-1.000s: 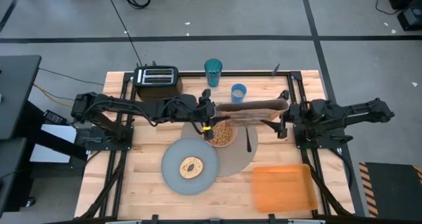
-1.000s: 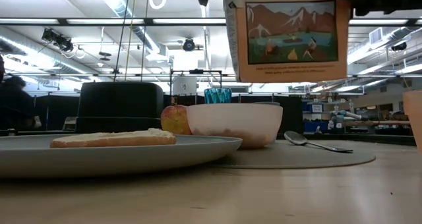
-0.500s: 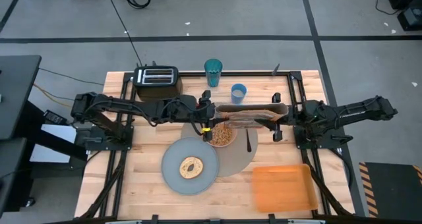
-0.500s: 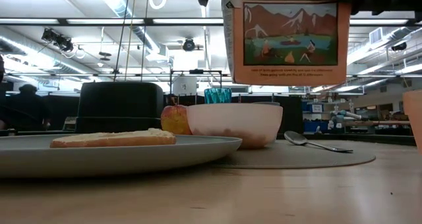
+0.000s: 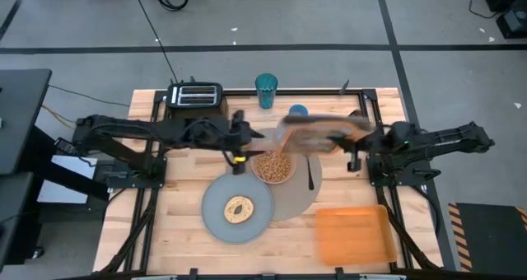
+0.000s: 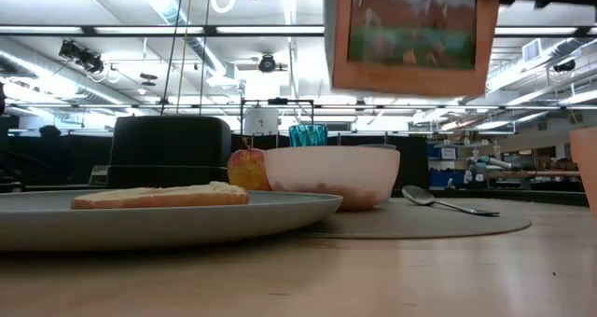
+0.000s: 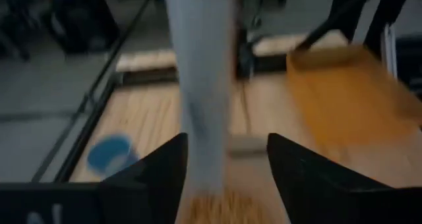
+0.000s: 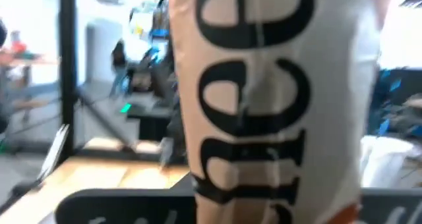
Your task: Arrange a breakfast setting
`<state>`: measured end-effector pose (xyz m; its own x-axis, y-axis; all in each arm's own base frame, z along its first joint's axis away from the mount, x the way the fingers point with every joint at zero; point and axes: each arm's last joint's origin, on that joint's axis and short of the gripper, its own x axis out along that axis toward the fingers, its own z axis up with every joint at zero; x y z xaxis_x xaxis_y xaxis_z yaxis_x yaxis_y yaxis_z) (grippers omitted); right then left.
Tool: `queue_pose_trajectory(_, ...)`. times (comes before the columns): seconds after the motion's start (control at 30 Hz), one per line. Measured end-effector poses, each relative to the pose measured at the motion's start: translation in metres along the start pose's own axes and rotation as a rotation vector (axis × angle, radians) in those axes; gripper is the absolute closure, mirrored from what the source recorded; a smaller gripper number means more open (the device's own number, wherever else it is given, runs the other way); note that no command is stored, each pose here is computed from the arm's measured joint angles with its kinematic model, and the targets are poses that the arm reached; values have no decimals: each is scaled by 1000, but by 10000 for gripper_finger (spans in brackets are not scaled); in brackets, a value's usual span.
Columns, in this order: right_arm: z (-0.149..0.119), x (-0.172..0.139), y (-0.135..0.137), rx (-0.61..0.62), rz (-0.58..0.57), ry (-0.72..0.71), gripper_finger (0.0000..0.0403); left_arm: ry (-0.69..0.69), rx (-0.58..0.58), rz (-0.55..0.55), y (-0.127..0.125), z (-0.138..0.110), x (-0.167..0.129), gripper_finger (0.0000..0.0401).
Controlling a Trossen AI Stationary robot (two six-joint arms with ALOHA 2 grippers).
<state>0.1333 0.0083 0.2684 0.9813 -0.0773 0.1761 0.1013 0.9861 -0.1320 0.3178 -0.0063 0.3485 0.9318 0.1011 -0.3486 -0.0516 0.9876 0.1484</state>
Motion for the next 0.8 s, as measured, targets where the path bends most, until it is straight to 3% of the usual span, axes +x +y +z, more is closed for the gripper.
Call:
queue_pose_trajectory(0.13, 28, -16, -12, -34, -158, -68, 387, 144, -99, 24, 1, -6, -34, 170)
queue_pose_trajectory(0.27, 45, -30, -24, -91, -445, -55, 388, 229, -178, 7, -8, -12, -50, 172)
queue_pose_trajectory(0.37, 45, -37, -31, -136, -679, 20, 390, 257, -175, -22, -21, -15, -50, 177)
queue_pose_trajectory(0.47, 32, -39, -34, -155, -846, 125, 390, 255, -144, -38, -35, -15, -41, 183)
queue_pose_trajectory(0.8, -46, -45, -37, -128, -1079, 223, 389, 301, -59, -83, -60, -26, -20, 188)
